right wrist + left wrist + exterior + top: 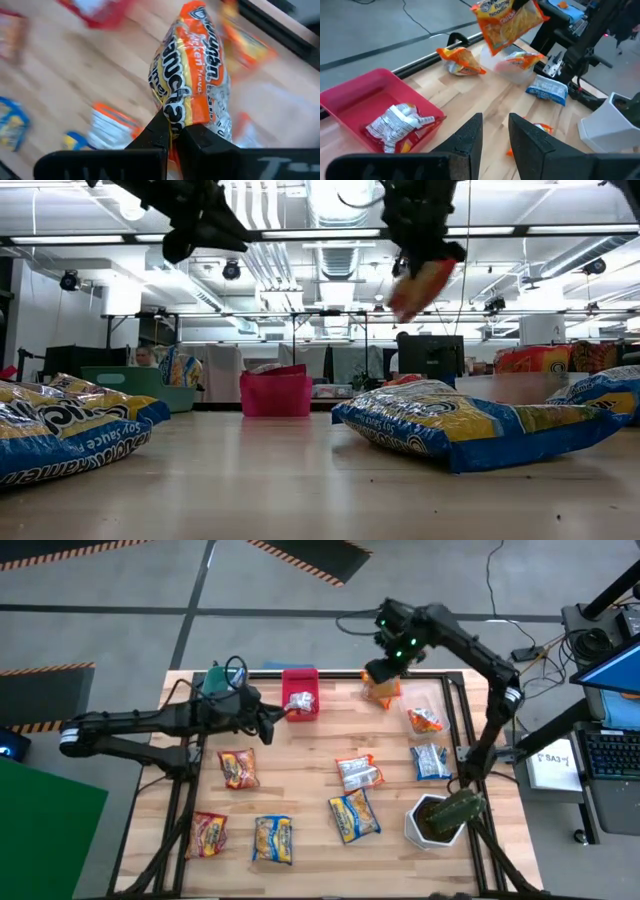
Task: Sort Maruchan noodles
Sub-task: Put the orange noodle pack into the transparent bin
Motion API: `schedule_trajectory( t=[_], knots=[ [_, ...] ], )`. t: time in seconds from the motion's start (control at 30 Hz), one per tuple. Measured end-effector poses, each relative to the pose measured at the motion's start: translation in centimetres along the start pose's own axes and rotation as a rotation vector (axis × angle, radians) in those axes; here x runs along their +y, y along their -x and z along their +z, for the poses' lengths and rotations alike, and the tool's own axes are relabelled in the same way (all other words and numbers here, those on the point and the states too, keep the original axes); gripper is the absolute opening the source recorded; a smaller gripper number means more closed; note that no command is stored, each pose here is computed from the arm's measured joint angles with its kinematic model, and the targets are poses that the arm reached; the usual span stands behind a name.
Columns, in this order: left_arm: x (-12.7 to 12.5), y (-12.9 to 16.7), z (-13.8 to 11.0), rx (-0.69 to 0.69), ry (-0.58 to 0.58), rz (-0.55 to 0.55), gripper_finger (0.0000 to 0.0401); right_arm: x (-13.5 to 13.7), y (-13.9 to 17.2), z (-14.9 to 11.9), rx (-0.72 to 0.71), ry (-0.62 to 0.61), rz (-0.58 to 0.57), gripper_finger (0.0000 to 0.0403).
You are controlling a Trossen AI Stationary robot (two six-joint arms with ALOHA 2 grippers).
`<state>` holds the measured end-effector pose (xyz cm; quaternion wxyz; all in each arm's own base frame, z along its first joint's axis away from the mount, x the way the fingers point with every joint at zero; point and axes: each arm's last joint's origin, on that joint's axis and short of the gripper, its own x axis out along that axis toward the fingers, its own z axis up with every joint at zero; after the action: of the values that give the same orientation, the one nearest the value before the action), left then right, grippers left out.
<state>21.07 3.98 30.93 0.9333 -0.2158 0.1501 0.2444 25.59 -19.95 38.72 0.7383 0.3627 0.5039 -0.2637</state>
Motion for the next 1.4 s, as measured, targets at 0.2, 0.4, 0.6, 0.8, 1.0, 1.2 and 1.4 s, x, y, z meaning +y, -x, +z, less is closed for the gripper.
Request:
schedule_trajectory(
  t=[0.2,0.4,0.6,0.8,1.0,1.2,1.4],
  knots=[
    [0.0,-0.1,0.0,0.004,-0.026,0.001,0.0077,-4.3,0.6,1.4,0.014,-0.076,-0.057,0.0009],
    [0.0,-0.1,-0.1,0.005,-0.027,0.002,0.0077,-9.1,0.0,1.7,0.046,-0.145,-0.103,0.0009],
    [0.0,-0.2,-0.1,0.005,-0.030,0.003,0.0077,-13.4,-1.6,0.3,0.152,-0.213,-0.208,0.0009],
    [0.1,-0.2,0.0,-0.016,-0.021,0.028,0.0077,-15.3,-3.8,-1.3,0.272,-0.234,-0.221,0.0009],
    [-0.1,-0.2,0.4,-0.060,-0.003,0.019,0.0077,-15.7,-5.3,-2.1,0.351,-0.182,-0.263,0.0009],
    [-0.1,-0.1,0.5,-0.068,0.000,0.016,0.0077,-15.2,-6.7,-2.7,0.414,-0.147,-0.320,0.0009],
    [-0.1,-0.1,0.5,-0.068,0.009,0.016,0.0077,-15.0,-8.6,-4.0,0.510,-0.127,-0.333,0.0009]
  ],
)
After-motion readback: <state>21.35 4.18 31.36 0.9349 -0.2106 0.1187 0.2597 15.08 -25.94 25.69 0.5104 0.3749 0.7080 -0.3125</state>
